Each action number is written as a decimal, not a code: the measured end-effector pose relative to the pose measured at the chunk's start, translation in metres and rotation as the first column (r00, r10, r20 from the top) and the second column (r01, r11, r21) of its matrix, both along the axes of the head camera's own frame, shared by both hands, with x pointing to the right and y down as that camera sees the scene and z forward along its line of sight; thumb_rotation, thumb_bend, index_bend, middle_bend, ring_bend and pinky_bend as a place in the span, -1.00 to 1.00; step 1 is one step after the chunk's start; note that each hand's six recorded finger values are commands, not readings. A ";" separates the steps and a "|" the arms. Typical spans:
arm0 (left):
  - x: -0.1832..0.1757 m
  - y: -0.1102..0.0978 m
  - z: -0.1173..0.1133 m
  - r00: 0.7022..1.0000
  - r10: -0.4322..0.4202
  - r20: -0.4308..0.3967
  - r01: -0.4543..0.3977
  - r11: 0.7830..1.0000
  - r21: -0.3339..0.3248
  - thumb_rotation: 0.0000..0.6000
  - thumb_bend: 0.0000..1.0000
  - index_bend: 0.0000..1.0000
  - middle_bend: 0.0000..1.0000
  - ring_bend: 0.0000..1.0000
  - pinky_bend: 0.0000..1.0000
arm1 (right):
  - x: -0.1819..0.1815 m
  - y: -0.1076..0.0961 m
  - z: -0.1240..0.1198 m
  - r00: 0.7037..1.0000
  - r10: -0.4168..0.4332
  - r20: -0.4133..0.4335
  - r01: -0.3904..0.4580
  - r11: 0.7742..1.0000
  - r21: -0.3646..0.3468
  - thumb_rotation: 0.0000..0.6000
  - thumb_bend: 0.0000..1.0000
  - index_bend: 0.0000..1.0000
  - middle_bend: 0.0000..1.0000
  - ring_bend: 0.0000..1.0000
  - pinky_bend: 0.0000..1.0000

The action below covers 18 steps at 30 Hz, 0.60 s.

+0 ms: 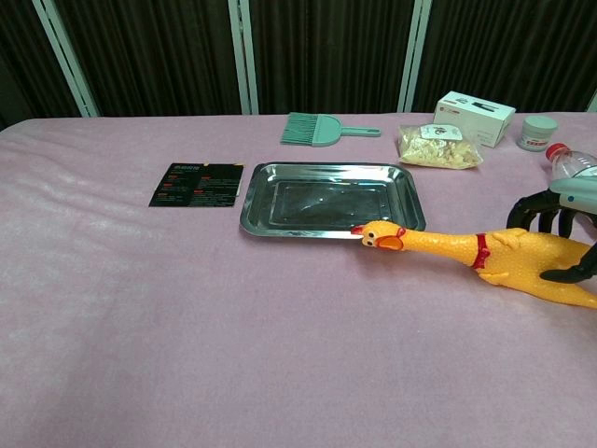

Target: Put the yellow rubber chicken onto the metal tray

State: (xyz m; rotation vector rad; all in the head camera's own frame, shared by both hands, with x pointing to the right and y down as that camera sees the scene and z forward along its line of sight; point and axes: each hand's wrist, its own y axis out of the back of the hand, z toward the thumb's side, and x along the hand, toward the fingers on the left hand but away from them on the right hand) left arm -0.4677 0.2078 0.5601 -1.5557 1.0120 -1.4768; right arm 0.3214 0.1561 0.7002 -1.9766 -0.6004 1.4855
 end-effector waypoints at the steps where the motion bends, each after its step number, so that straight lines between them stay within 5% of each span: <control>1: 0.000 0.000 0.000 1.000 0.001 -0.001 -0.001 1.000 0.000 1.00 -0.97 -0.84 -0.83 -0.90 -0.94 | 0.001 0.000 0.001 1.000 0.001 -0.002 -0.001 1.000 -0.002 1.00 -0.40 -0.05 -0.18 -0.16 -0.11; 8: 0.005 -0.002 0.001 1.000 0.015 -0.008 -0.015 1.000 -0.001 1.00 -0.97 -0.83 -0.82 -0.90 -0.94 | 0.005 0.001 0.004 1.000 0.021 0.008 -0.021 1.000 -0.005 1.00 -0.18 0.29 0.19 0.24 0.45; 18: 0.043 -0.011 0.008 0.985 0.132 -0.112 -0.135 0.991 -0.019 1.00 -0.97 -0.74 -0.70 -0.76 -0.81 | -0.002 -0.008 -0.016 0.990 0.063 0.123 -0.067 0.997 0.028 1.00 -0.02 0.48 0.32 0.39 0.59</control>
